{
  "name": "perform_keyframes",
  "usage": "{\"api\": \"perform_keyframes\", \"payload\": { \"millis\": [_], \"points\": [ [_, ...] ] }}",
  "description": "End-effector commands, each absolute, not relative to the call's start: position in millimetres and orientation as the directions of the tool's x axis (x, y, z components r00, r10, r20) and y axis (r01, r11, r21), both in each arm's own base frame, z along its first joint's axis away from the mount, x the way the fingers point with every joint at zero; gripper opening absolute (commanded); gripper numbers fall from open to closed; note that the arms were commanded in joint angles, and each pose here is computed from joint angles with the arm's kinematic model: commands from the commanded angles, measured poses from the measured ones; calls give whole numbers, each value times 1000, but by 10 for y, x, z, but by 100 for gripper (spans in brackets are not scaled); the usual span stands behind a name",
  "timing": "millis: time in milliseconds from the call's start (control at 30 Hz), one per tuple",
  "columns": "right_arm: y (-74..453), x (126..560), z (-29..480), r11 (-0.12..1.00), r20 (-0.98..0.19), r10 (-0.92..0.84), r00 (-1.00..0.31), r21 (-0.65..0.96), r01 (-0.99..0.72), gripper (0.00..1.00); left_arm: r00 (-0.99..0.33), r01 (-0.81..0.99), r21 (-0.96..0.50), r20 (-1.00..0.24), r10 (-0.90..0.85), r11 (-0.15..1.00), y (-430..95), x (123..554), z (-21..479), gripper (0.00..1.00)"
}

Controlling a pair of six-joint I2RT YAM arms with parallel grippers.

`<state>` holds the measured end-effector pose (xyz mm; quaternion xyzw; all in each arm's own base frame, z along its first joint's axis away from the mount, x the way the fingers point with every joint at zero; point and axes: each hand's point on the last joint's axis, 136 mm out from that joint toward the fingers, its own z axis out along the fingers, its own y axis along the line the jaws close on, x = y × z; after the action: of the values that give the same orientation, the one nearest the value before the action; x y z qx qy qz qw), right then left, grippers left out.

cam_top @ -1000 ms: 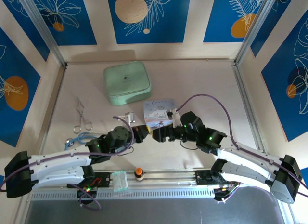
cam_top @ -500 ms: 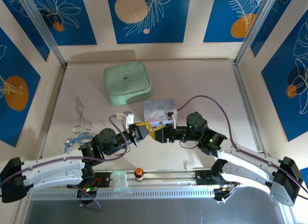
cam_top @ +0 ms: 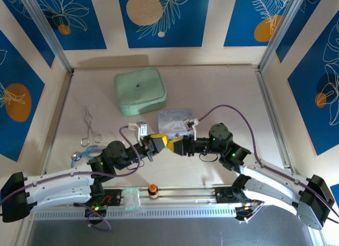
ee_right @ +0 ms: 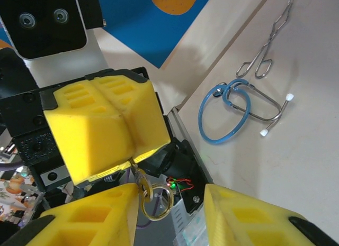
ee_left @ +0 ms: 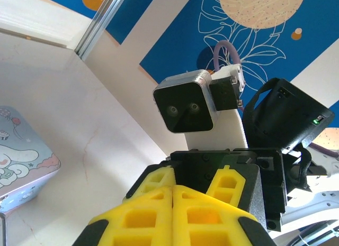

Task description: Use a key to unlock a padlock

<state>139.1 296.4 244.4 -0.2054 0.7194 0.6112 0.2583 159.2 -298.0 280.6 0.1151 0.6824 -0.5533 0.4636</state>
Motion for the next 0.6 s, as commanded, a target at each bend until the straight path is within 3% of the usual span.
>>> {"api": "perform_keyframes", "payload": {
  "millis": [0, 267, 367, 567],
  "points": [
    [2956, 1334, 2509, 128, -635, 19, -772, 767, -628, 37, -544, 686, -653, -753, -370, 321, -3001, 1561, 2884, 0],
    [2934, 1319, 2468, 119, -629, 12, -777, 772, -624, 22, -550, 684, -659, -748, -371, 312, -3023, 1560, 2911, 0],
    [2923, 1321, 2447, 119, -628, 13, -778, 774, -622, 1, -551, 686, -658, -749, -367, 312, -3041, 1564, 2899, 0],
    [2895, 1347, 2403, 132, -623, 24, -782, 777, -615, 0, -546, 666, -655, -754, -365, 358, -3020, 1625, 2812, 0]
  ]
}}
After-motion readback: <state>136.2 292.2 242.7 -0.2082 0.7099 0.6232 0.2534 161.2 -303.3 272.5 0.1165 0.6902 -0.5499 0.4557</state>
